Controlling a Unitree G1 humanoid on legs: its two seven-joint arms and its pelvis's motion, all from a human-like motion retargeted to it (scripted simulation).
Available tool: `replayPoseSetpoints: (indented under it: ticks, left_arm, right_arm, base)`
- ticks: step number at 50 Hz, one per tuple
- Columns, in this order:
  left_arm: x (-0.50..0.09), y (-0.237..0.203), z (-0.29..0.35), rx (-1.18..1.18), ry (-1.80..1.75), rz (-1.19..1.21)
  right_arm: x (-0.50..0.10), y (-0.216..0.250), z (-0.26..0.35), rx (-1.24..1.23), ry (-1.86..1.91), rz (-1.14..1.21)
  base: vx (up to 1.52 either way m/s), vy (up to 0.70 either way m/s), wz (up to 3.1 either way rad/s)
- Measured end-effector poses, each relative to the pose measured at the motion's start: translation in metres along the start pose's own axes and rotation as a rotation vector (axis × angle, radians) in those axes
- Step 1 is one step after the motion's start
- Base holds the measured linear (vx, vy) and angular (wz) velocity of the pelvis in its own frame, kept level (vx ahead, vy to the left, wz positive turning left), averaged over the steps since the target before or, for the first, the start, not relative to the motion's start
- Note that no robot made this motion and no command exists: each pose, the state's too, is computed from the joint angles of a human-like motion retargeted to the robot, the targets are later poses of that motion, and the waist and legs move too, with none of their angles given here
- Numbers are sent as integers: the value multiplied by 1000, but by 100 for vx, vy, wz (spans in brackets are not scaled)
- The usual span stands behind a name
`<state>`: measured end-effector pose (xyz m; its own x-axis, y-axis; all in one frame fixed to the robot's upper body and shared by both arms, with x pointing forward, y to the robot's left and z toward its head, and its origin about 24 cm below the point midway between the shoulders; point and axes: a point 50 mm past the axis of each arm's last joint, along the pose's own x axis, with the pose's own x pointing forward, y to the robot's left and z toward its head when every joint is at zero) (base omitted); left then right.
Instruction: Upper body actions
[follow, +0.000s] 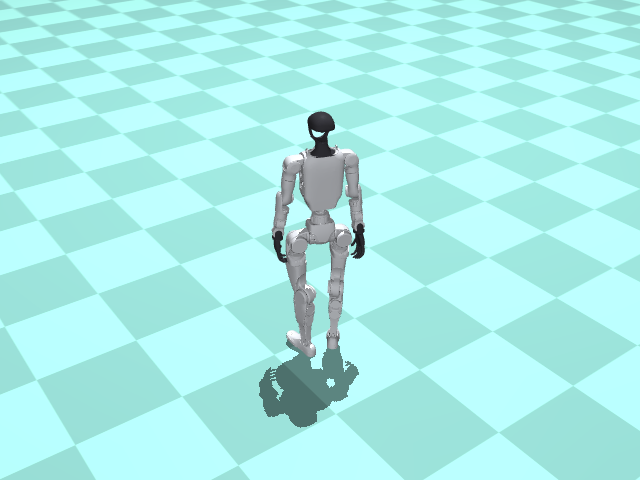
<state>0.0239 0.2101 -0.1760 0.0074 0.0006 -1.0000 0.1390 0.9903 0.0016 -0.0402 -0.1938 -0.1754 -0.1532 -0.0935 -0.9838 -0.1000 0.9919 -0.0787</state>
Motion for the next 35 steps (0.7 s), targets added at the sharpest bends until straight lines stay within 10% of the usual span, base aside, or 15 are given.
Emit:
replayPoseSetpoints:
  ticks: [35]
  left_arm:
    - [-2, 1, -29, -20, 118, 43]
  right_arm:
    - [1, -7, -7, -56, -9, -40]
  base:
    - [24, 17, 168]
